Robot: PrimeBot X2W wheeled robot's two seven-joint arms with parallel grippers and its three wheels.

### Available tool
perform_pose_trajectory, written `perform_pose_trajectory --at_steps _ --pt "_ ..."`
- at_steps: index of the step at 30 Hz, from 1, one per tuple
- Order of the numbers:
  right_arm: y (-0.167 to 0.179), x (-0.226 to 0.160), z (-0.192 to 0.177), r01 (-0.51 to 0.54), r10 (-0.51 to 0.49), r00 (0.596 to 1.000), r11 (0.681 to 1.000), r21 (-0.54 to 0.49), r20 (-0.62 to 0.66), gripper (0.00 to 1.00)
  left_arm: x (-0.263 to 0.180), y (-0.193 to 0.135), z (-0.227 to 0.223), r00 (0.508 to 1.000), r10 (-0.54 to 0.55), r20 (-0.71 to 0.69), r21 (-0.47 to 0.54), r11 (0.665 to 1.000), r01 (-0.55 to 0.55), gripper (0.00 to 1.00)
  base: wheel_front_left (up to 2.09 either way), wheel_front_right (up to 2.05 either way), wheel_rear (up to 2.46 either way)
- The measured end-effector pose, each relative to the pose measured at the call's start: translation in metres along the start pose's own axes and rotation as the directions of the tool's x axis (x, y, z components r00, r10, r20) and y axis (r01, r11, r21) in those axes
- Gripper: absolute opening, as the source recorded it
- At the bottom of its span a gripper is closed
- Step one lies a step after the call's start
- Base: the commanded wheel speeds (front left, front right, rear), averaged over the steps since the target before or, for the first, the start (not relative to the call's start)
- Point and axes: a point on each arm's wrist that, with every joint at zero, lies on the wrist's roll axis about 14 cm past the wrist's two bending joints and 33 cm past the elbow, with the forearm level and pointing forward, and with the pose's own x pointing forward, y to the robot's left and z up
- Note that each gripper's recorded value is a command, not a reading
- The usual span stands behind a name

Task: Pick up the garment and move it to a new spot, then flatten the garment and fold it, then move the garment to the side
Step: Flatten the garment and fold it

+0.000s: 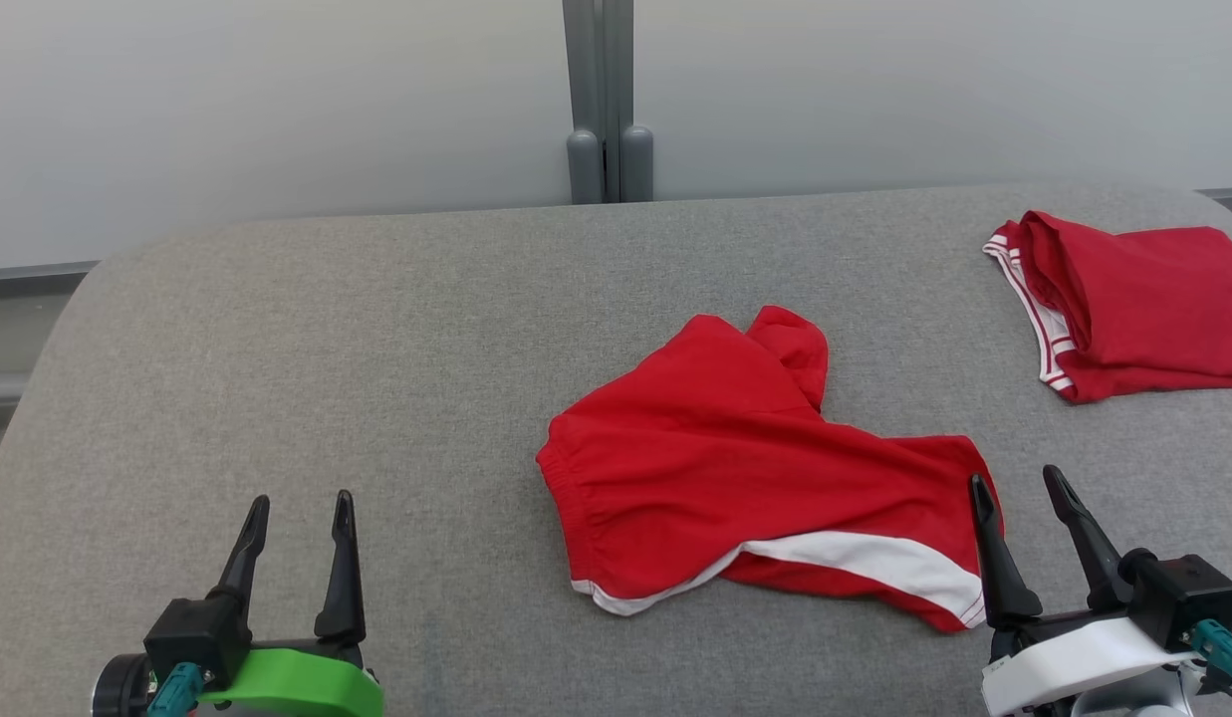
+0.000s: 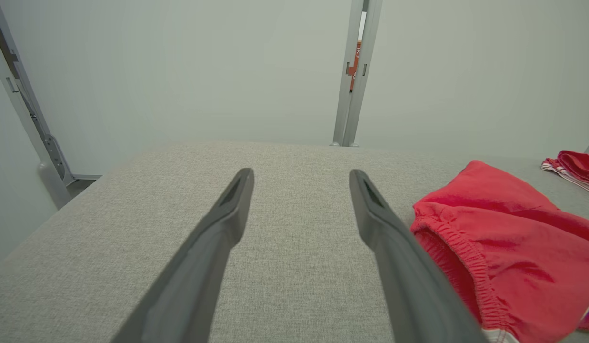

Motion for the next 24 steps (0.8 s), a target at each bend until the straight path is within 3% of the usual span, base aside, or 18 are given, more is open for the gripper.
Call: perform_pose_trajectory --at_steps 24 --pt "-0.0021 -0.0013 -0.0061 0.007 -0.007 1.000 1.000 0.001 -0.020 1.00 0.0000 -0.0044 -0.0047 1.000 -0.014 -0.015 -0.002 1.000 0.014 1.00 0.00 0.00 0.00"
